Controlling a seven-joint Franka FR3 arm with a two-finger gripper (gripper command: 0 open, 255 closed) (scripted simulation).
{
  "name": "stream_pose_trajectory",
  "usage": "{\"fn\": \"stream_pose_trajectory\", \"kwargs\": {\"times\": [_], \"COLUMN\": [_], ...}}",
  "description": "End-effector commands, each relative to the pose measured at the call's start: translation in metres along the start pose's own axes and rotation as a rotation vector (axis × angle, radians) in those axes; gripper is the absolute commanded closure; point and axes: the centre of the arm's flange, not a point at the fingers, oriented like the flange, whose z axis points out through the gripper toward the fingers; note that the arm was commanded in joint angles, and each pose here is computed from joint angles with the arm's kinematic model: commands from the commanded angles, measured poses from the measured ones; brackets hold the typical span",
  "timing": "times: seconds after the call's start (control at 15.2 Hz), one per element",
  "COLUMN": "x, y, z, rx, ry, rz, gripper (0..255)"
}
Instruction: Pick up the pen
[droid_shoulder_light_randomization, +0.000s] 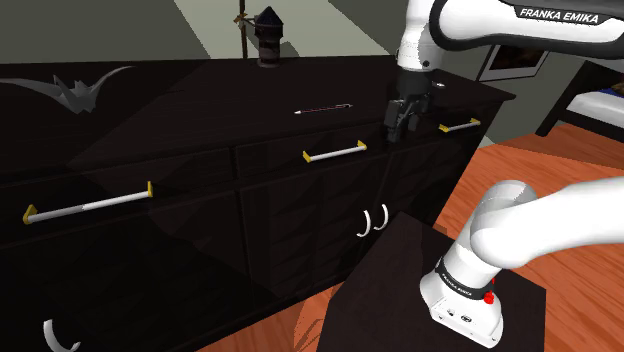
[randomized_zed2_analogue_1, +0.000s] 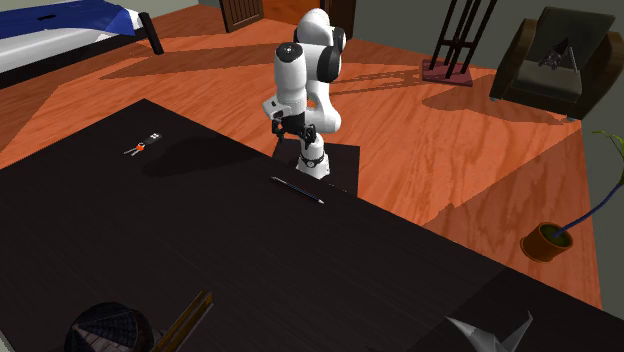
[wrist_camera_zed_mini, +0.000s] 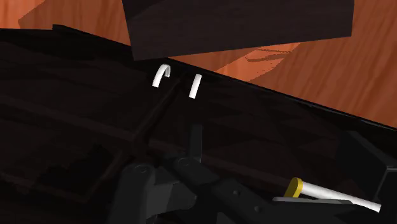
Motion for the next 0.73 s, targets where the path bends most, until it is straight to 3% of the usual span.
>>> {"fn": "stream_pose_trajectory", "kwargs": {"times": [0.0,0.66], "x": [0.000,0.112], "y": [0.000,0.031], "z": [0.000,-0.049], "rx": [0.000,0.003], "ry": [0.000,0.028], "rz": [0.000,-0.826], "gripper": [0,0]}}
